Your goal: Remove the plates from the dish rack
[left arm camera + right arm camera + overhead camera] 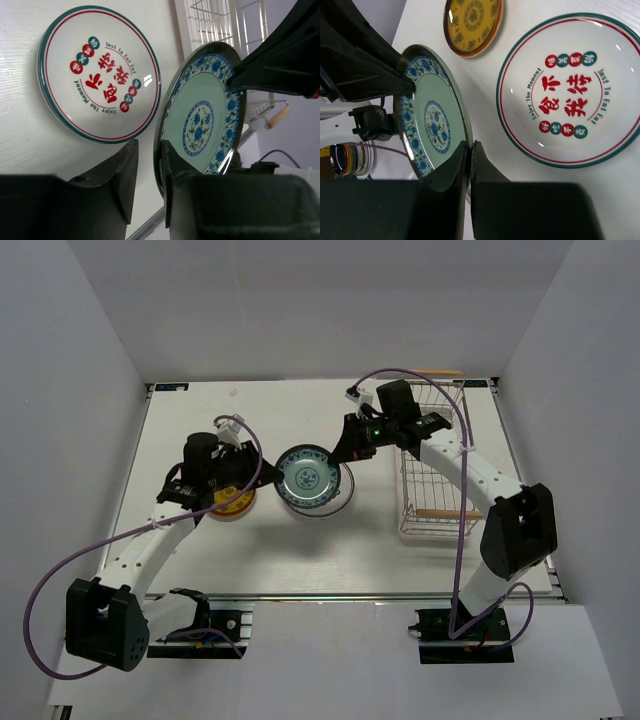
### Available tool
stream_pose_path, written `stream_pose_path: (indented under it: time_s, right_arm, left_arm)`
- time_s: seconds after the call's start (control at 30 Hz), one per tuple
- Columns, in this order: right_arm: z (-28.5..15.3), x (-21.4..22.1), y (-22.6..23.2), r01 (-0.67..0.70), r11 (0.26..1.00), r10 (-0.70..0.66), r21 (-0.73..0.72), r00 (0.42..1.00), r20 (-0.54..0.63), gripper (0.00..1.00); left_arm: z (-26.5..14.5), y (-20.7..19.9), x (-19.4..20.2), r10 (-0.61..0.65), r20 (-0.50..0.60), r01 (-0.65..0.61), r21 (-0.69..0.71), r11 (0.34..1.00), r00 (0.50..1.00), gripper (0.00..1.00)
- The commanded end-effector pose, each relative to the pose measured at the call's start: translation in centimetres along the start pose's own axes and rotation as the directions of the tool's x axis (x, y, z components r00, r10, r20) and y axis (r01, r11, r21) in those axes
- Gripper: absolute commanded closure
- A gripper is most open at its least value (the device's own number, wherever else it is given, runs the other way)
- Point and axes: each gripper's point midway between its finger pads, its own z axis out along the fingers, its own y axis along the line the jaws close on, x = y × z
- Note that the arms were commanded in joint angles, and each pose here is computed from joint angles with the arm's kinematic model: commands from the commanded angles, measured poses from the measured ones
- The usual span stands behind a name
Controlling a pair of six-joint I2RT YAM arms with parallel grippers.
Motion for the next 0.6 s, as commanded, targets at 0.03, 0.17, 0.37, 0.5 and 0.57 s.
stream_pose_path:
  time_s: [0.03,0.17,0.37,0.5,0.57]
  right_arm:
    - [0.1,-2.8,2.9,0.073,0.995,-0.068,-0.073,0.996,0.065,1.0]
    - [0.8,-2.8,3.4,0.08,0.993,-0.076,-0.083,0.996,0.056,1.0]
    - [0.1,-3.3,2.9,0.087,0.996,-0.085,-0.01,0.993,0.083,0.11]
    - [-2.0,-4.3,0.7,0.045,0.981,-0.077,0.187,0.982,0.17,0.11]
    - [-3.6,-4.4,-1.1,-0.008,0.948,-0.067,0.317,0.972,0.225,0.11]
  left_arm:
    - [-1.0,-0.2,0.1,0.027,0.035,-0.027,-0.021,0.999,0.999,0.7]
    - [-1.3,-0.5,0.1,0.03,0.047,-0.029,-0.009,1.0,0.998,1.0]
    - [-2.2,0.2,-0.8,0.006,0.111,0.003,-0.086,0.996,0.994,1.0]
    - [-4.1,3.2,-2.2,-0.067,0.226,0.126,-0.257,0.958,0.972,1.0]
    - [-5.8,6.5,-3.0,-0.117,0.346,0.267,-0.426,0.864,0.931,1.0]
